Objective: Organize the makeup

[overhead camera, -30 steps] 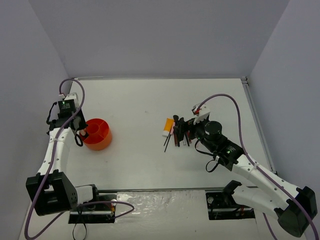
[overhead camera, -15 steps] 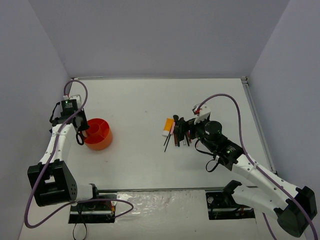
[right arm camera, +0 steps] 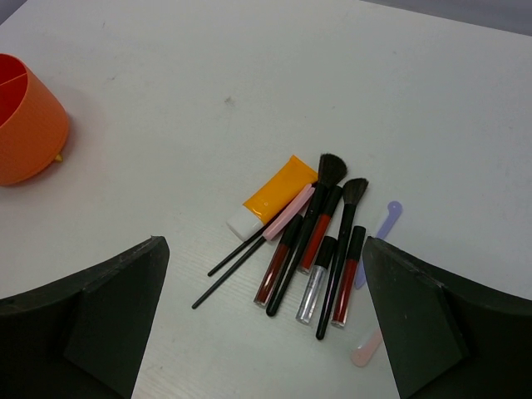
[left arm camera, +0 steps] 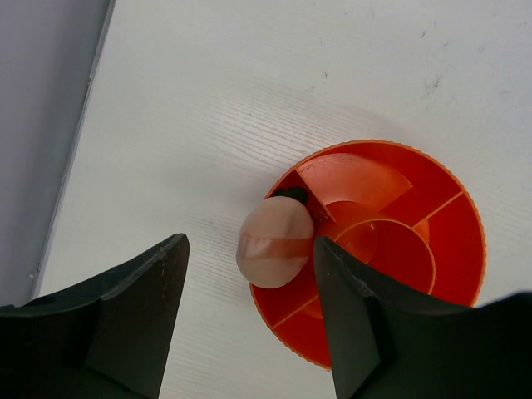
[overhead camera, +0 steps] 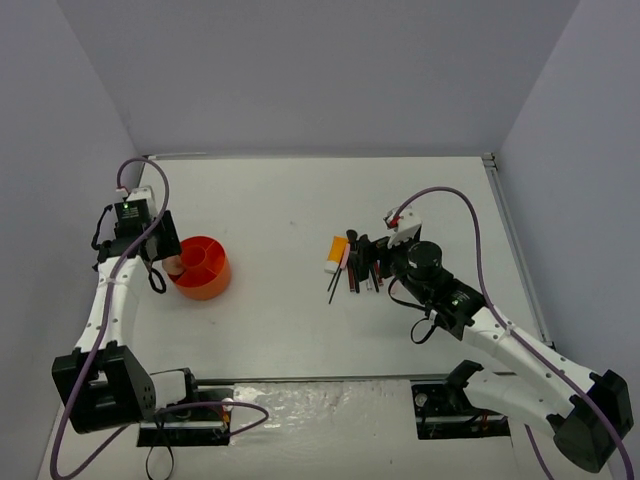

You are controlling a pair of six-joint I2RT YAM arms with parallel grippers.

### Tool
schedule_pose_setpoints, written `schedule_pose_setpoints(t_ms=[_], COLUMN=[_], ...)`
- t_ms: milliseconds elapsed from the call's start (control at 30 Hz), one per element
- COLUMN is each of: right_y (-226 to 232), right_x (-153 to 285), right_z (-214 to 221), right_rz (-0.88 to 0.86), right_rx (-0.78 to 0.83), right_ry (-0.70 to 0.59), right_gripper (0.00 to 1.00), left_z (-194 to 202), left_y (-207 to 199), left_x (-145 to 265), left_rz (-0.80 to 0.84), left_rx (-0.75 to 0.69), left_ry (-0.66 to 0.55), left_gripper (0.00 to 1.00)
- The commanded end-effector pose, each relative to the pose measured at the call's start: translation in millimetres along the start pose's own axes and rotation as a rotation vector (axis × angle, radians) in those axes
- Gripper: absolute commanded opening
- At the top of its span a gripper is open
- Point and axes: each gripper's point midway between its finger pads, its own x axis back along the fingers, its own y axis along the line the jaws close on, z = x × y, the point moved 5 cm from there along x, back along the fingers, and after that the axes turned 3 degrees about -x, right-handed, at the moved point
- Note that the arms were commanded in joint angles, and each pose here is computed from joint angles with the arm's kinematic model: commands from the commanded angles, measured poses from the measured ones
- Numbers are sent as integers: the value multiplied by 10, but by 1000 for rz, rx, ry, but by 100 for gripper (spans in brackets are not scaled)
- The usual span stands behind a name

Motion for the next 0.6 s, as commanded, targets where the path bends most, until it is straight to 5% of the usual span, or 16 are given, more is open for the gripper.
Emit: schedule_pose_setpoints(t_ms=[0,100,200,567], right_y=[-8,-46,-98,-517], right_x=[-22,-6,-7,-217], right_z=[-265,-285,-280,144], right_rz=[28,58,98,315], right_rx=[-19,-22,-35,-169], right_ry=[-78,-79,-72,119], right_gripper=[100,100,100,87], left_z=[-412,-428,-454,-321], left_y=[18,-11,-123,-993], left_x=[338,428,551,1093], left_rz=[2,23,97,420], left_rx=[58,81,93,-25], left_ry=[-179,-194,-220,-277], left_gripper=[52,39,38,65])
